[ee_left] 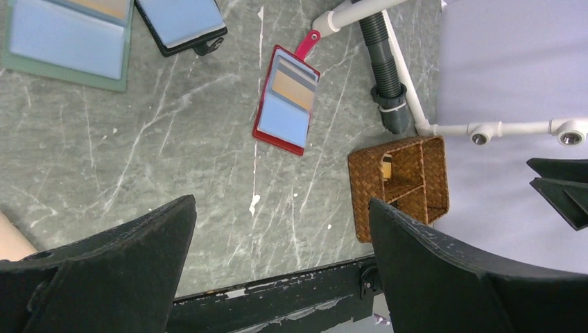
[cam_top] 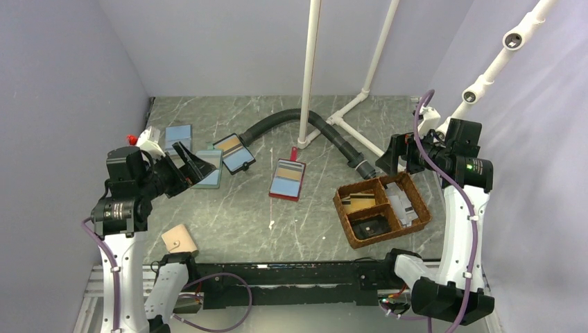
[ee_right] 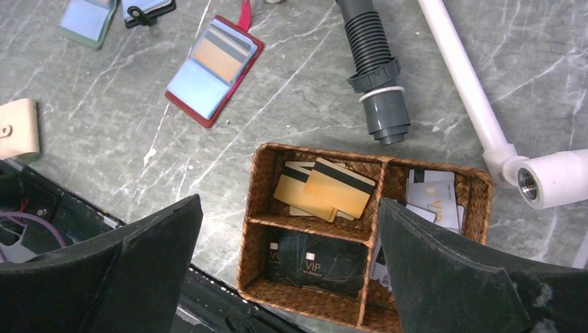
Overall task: Take the credit cards out of the card holder
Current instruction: Reset both arms
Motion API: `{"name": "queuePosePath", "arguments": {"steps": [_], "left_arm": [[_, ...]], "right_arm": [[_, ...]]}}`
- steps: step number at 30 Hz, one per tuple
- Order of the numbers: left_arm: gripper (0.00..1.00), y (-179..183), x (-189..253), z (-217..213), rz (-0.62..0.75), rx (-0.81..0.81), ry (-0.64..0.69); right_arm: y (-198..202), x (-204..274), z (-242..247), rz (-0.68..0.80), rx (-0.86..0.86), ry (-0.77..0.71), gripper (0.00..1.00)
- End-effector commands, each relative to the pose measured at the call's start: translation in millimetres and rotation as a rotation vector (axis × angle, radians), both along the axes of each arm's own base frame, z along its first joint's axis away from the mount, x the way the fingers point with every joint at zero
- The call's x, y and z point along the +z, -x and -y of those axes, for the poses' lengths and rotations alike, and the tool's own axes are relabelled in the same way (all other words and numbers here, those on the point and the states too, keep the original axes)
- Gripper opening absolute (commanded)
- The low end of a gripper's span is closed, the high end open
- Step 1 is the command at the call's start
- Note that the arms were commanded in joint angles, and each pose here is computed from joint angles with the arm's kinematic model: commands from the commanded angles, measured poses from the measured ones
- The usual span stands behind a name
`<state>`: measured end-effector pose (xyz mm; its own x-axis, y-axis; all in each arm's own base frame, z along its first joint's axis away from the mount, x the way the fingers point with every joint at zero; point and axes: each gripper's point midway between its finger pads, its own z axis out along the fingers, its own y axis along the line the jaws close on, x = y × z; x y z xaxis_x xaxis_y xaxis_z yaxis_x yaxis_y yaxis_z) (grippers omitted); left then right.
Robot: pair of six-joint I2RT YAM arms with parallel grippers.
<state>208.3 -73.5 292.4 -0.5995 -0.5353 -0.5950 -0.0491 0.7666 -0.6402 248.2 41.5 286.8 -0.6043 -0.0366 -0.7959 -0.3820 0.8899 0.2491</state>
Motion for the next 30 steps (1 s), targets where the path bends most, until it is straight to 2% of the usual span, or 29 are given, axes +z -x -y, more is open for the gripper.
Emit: {"name": "queuePosePath", "arguments": {"steps": [1, 30], "left_arm": [[1.0, 1, 7, 8, 0.043, -0.047, 0.016], [0.99, -9, 0, 18, 0.042, -0.111, 0.065]], "right_arm": [[-4, 8, -3, 0.027, 0.005, -0.038, 1.0], [-9, -6, 2, -0.025, -0.02, -0.083, 1.0]]}}
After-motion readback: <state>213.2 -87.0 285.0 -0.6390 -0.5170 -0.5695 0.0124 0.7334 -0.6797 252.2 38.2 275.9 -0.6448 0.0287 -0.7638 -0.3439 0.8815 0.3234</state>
